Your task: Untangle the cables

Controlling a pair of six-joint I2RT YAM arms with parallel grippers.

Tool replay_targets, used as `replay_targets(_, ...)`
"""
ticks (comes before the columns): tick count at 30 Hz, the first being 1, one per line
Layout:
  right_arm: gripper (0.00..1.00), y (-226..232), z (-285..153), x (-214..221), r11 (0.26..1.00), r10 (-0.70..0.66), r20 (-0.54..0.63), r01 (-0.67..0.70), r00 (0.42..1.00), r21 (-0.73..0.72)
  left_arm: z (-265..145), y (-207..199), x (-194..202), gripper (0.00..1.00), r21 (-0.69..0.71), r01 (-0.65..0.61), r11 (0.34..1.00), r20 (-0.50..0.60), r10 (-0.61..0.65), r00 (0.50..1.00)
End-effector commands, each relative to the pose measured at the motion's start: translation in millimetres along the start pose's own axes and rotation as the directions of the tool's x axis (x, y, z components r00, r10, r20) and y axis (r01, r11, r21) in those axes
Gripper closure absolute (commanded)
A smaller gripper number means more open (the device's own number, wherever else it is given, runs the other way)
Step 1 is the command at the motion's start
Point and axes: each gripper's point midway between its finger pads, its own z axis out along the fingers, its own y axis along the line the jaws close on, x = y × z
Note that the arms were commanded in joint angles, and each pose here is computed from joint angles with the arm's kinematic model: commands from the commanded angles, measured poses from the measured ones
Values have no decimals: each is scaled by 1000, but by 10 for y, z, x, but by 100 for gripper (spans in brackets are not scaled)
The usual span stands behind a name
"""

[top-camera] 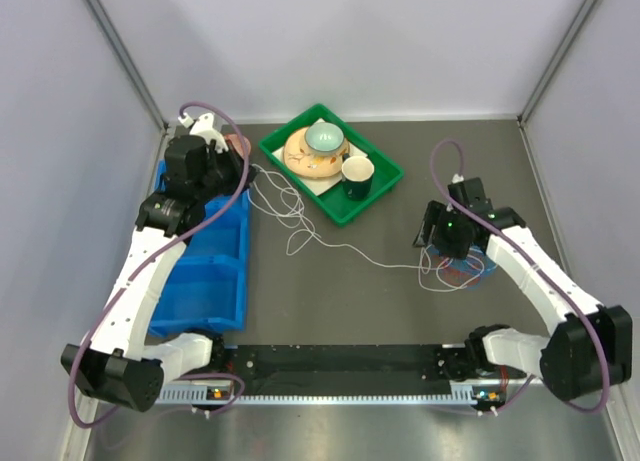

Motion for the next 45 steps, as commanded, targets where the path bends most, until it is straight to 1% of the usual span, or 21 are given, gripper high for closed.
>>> replay_targets(1, 36, -94, 158, 121, 998, -47, -42, 49, 998, 47, -53, -133, -107, 100, 48, 0, 999, 18, -1, 1000)
replay_targets(7, 41, -141, 378, 98, 997, -71, 6, 70, 997, 39, -40, -183, -84, 100, 84, 11, 996, 25, -13, 1000)
replay_targets(9, 48, -150, 456, 154, 997, -70, -15, 70, 997, 31, -48, -175, -83, 100, 81, 12, 997, 29, -15, 999)
replay_targets(10, 53, -132, 470, 151, 997, -68, -15, 69, 998, 22, -64, -172, -93, 100, 78, 13, 997, 36, -16, 999)
replay_targets(11, 69, -101, 456, 142, 998, -67, -13, 67, 998, 9, -69, -161, -103, 100, 71, 13, 997, 43, -16, 999)
replay_targets(13, 83, -54, 392, 105, 998, -55, 8, 55, 998, -12, -88, -147, -115, 100, 63, 9, 998, 48, -12, 999)
replay_targets(14, 98, -11, 326, 63, 998, -55, 25, 55, 998, -25, -91, -142, -133, 100, 56, 2, 998, 53, -5, 999)
replay_targets(15, 100, 37, 236, 7, 998, -51, 54, 54, 997, -44, -90, -132, -139, 100, 50, 0, 999, 54, -2, 999)
replay_targets(19, 100, 235, -94, -209, 992, -60, 125, 72, 990, -100, -88, -125, -215, 100, 35, -19, 999, 70, 17, 997)
replay_targets(22, 100, 547, -532, -486, 978, -71, 204, 108, 976, -176, -77, -113, -263, 100, 22, -28, 999, 79, 26, 997)
replay_targets(23, 100, 777, -851, -710, 962, -72, 281, 140, 957, -233, -69, -101, -266, 100, 16, -34, 999, 77, 33, 996)
replay_targets(25, 100, 1009, -1176, -841, 941, -87, 322, 184, 943, -283, -47, -75, -267, 100, 2, -42, 999, 70, 42, 997)
replay_targets(26, 100, 1228, -1571, -1036, 916, -79, 401, 225, 913, -332, -43, -60, -277, 100, -7, -52, 999, 72, 53, 996)
replay_targets(28, 100, 1437, -1831, -1153, 893, -86, 432, 262, 898, -366, -15, -16, -264, 100, -27, -59, 998, 65, 60, 996)
replay_targets(29, 100, 1602, -2206, -1303, 863, -61, 501, 297, 864, -407, -1, 8, -248, 100, -34, -67, 997, 59, 69, 996)
replay_targets(32, 100, 1914, -2711, -1483, 802, -29, 572, 361, 820, -476, 30, 35, -233, 100, -43, -73, 996, 54, 75, 996)
replay_targets(35, 100, 2119, -2991, -1532, 753, -16, 600, 405, 800, -519, 42, -13, -272, 100, -22, -79, 997, 63, 80, 995)
replay_targets(37, 100, 2187, -3000, -1514, 735, -17, 586, 408, 810, -542, 36, -35, -301, 100, -15, -85, 996, 70, 86, 994)
replay_targets(41, 100, 2280, -2680, -1290, 731, -96, 534, 423, 840, -535, -4, -136, -364, 100, 31, -103, 994, 95, 100, 990)
replay_targets(42, 100, 2239, -2452, -1221, 761, -125, 510, 412, 851, -501, -24, -161, -371, 100, 43, -105, 994, 101, 100, 990)
replay_targets(45, 100, 2143, -1972, -908, 786, -197, 432, 405, 880, -468, -25, -242, -360, 100, 91, -110, 990, 104, 100, 990)
